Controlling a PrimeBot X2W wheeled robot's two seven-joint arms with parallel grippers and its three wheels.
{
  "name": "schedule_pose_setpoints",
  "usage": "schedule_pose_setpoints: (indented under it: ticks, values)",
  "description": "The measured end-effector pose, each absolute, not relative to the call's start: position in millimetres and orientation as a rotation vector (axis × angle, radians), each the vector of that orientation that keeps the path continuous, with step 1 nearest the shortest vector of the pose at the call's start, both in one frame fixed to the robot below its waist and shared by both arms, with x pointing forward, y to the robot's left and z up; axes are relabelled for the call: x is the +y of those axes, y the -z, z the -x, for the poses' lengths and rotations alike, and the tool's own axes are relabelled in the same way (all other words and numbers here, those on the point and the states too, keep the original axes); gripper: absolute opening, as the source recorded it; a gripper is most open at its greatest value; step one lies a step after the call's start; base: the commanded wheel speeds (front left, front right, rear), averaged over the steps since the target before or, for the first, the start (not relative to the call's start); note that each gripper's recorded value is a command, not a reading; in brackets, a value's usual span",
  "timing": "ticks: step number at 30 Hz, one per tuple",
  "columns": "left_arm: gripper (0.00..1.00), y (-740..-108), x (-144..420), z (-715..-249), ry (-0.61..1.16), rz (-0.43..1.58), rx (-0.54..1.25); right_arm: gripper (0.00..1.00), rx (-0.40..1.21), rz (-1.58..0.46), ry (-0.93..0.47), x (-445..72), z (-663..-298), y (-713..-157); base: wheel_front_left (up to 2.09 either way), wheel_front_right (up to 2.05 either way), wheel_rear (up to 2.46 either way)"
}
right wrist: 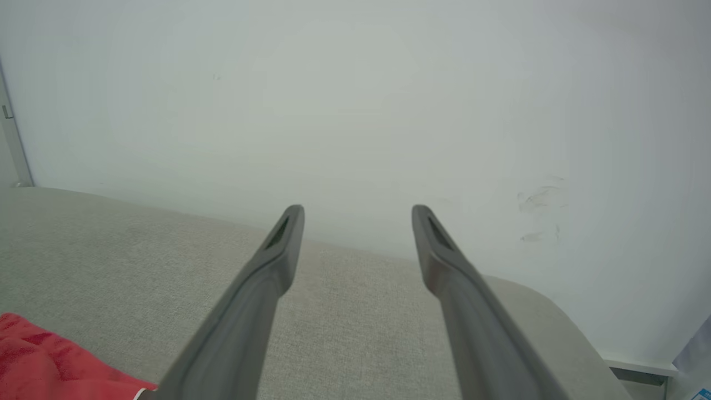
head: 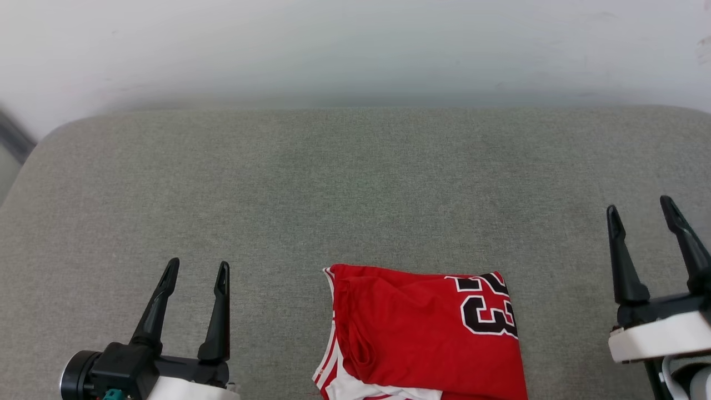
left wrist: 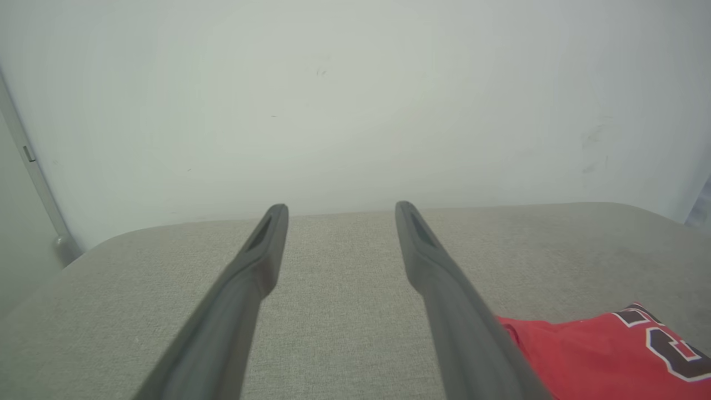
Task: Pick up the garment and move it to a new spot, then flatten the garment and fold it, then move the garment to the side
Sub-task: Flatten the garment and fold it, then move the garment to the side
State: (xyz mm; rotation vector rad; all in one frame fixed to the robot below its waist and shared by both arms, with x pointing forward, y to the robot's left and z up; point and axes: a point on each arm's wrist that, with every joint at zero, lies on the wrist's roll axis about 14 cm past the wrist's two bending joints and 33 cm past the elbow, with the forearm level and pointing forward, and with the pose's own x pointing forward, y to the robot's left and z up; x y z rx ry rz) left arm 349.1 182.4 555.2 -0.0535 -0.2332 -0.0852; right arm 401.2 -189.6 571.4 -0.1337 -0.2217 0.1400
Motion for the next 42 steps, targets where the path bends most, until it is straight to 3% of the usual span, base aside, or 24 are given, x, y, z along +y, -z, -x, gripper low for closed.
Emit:
schedule_pose_setpoints:
  ticks: [9, 29, 42]
  values:
    - [1.0, -556, 183, -349, 0.072, 0.084, -0.236, 1.0, -0.253, 0.067, -0.104, -182, -383, -566, 0.0, 0.0, 0.0]
    - [1.0, -555, 181, -347, 0.069, 0.086, -0.235, 1.0, -0.187, 0.09, -0.151, -167, -383, -550, 0.0, 0.0, 0.0]
    - [1.0, -541, 181, -352, 0.064, 0.085, -0.19, 1.0, 0.507, 0.048, -0.354, -134, -372, -460, 0.0, 0.0, 0.0]
